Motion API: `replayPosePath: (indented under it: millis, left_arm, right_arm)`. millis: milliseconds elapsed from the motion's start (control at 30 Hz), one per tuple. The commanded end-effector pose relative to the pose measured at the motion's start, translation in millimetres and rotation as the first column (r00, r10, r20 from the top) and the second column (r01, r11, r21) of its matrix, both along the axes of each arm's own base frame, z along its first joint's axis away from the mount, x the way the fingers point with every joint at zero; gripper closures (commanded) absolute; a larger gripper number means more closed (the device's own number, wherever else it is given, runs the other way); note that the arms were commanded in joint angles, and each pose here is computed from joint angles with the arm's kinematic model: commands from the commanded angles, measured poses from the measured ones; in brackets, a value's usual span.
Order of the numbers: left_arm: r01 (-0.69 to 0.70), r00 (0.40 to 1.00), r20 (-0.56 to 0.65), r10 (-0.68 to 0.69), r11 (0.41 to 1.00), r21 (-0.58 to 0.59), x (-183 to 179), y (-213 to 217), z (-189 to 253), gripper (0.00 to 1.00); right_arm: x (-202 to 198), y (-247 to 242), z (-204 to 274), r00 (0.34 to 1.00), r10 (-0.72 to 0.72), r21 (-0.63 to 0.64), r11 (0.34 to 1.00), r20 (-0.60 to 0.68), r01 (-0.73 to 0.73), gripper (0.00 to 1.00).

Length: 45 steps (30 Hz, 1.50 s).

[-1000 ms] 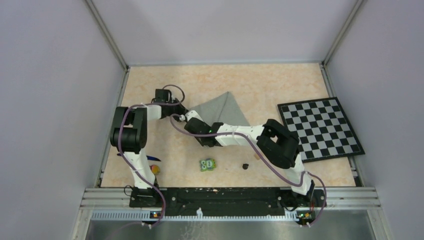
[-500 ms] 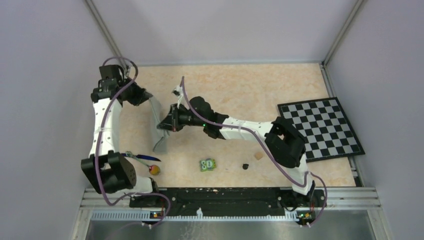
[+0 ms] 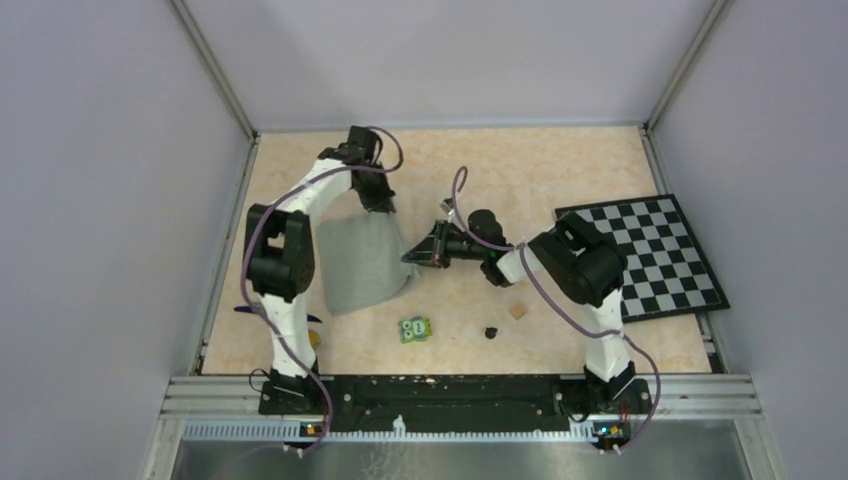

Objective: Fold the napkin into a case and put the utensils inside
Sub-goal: Turn over the upper triangle folded napkin at the center of the board, then smooth out the lower triangle-folded napkin at the center of the board.

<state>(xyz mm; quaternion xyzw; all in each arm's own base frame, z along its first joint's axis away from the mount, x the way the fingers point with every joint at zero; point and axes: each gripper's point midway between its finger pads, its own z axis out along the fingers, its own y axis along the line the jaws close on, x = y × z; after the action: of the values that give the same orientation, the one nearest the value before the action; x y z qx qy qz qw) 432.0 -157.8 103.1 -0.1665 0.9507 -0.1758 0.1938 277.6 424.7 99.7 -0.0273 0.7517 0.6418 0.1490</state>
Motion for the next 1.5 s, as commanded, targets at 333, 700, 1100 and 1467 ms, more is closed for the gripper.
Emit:
replayPosePath:
  millis: [333, 700, 1100, 1467]
  left_arm:
    - [0.314, 0.89, 0.358, -0.281, 0.949, -0.034, 84.7, -117.7, 50.3, 0.43]
    - [0.407, 0.829, 0.403, -0.388, 0.912, 0.04, -39.4, -65.1, 110.4, 0.22]
    - [0.399, 0.879, 0.291, -0.378, 0.917, -0.015, -140.3, -30.0, 52.8, 0.2]
    - [0.367, 0.891, 0.296, -0.345, 0.93, -0.021, -150.0, -23.4, 50.4, 0.18]
  right_arm:
    - [9.2, -133.3, -60.6, 0.994, 0.01, -0.537, 0.842, 0.11, 0.051, 0.62]
    - [4.6, -118.5, -60.8, 0.981, -0.005, -0.705, 0.694, 0.196, 0.145, 0.5]
    - [1.4, -106.7, -62.4, 0.979, -0.043, -0.751, 0.635, 0.2, 0.181, 0.47]
    - [-12.5, -110.1, -67.1, 0.98, -0.008, -0.76, 0.63, 0.199, 0.16, 0.92]
